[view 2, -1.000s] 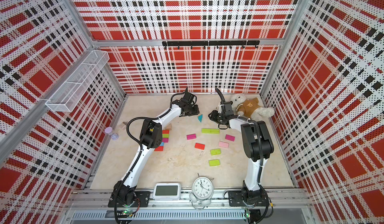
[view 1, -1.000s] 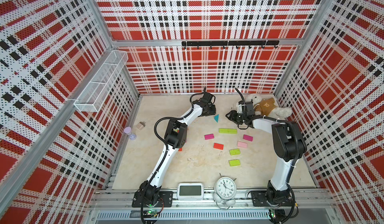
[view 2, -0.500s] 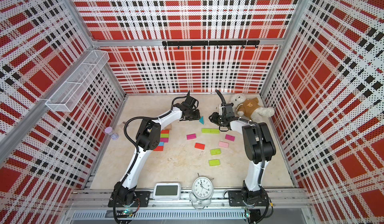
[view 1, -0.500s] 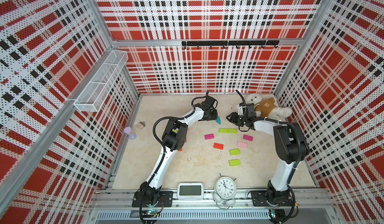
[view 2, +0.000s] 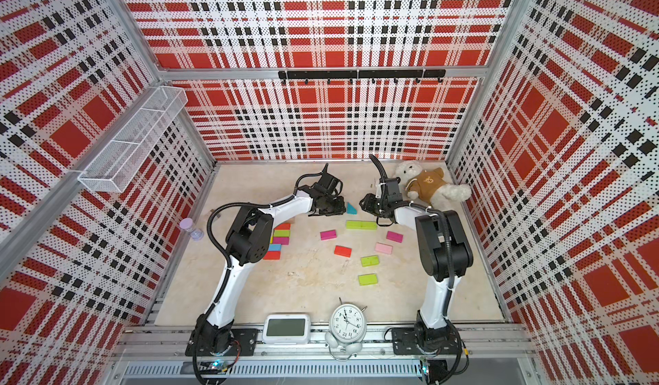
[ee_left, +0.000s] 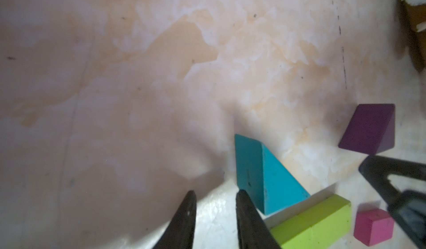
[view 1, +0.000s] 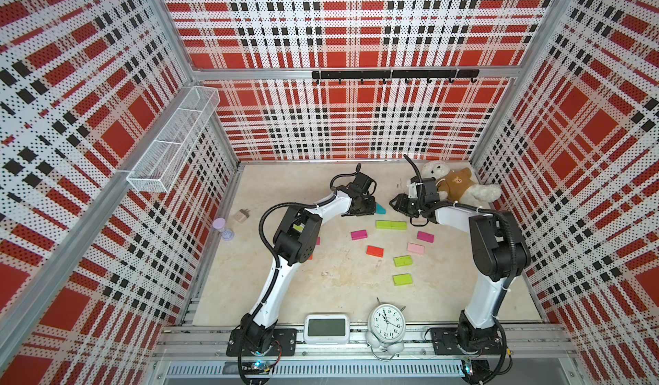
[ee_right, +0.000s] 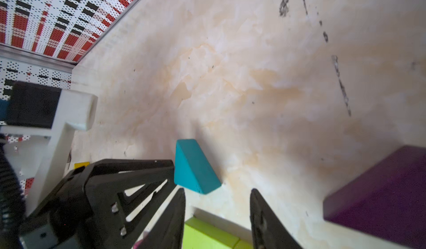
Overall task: Assemble a carrot with building blocks
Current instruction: Assemble the building block at the center of the board.
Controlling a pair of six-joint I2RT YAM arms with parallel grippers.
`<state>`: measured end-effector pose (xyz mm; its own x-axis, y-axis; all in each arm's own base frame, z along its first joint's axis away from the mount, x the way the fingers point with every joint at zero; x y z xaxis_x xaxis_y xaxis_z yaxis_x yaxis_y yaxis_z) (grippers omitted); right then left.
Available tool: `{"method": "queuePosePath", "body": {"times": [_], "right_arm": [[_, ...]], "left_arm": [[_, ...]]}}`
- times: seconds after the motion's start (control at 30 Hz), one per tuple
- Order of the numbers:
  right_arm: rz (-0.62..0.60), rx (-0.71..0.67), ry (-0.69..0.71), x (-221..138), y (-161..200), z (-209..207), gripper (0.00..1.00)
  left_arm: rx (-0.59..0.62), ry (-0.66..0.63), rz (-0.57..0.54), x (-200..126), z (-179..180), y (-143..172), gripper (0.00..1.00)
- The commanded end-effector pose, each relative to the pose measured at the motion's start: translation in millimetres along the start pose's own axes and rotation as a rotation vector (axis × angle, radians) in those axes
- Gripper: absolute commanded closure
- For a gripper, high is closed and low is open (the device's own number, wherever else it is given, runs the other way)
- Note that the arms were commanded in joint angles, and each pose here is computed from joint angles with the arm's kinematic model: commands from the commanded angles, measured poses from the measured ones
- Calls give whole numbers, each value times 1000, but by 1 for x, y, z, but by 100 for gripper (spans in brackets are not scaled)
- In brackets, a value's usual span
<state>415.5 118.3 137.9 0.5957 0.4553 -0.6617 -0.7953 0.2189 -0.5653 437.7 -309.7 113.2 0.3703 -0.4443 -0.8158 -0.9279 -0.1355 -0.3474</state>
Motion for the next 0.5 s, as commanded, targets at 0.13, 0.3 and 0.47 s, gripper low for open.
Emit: {"method": "queuePosePath", "body": {"times": [0.13, 0.3, 0.47], "right_arm": [[13, -60, -6, 34, -16, 4, 62], [55, -82, -15, 53, -13, 10, 68], [83, -93, -16, 61, -5, 16, 69]], "left_arm": [[-25, 45, -65, -19, -1, -20, 66], [-17, 56, -62, -16, -2, -22, 65], [-10, 65, -49, -12, -4, -20, 65]]}}
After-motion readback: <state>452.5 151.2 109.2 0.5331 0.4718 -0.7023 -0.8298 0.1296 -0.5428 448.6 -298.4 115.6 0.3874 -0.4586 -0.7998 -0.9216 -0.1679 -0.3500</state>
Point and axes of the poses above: each gripper's point midway between its finger pads, its own x axis out along the fingers, its own z axis along the line the jaws close on, y = z × x, the point moved 10 cm from there along -x, back along the fingers, and after that the axes turned 7 degrees about -x, right-handed, at the moved point
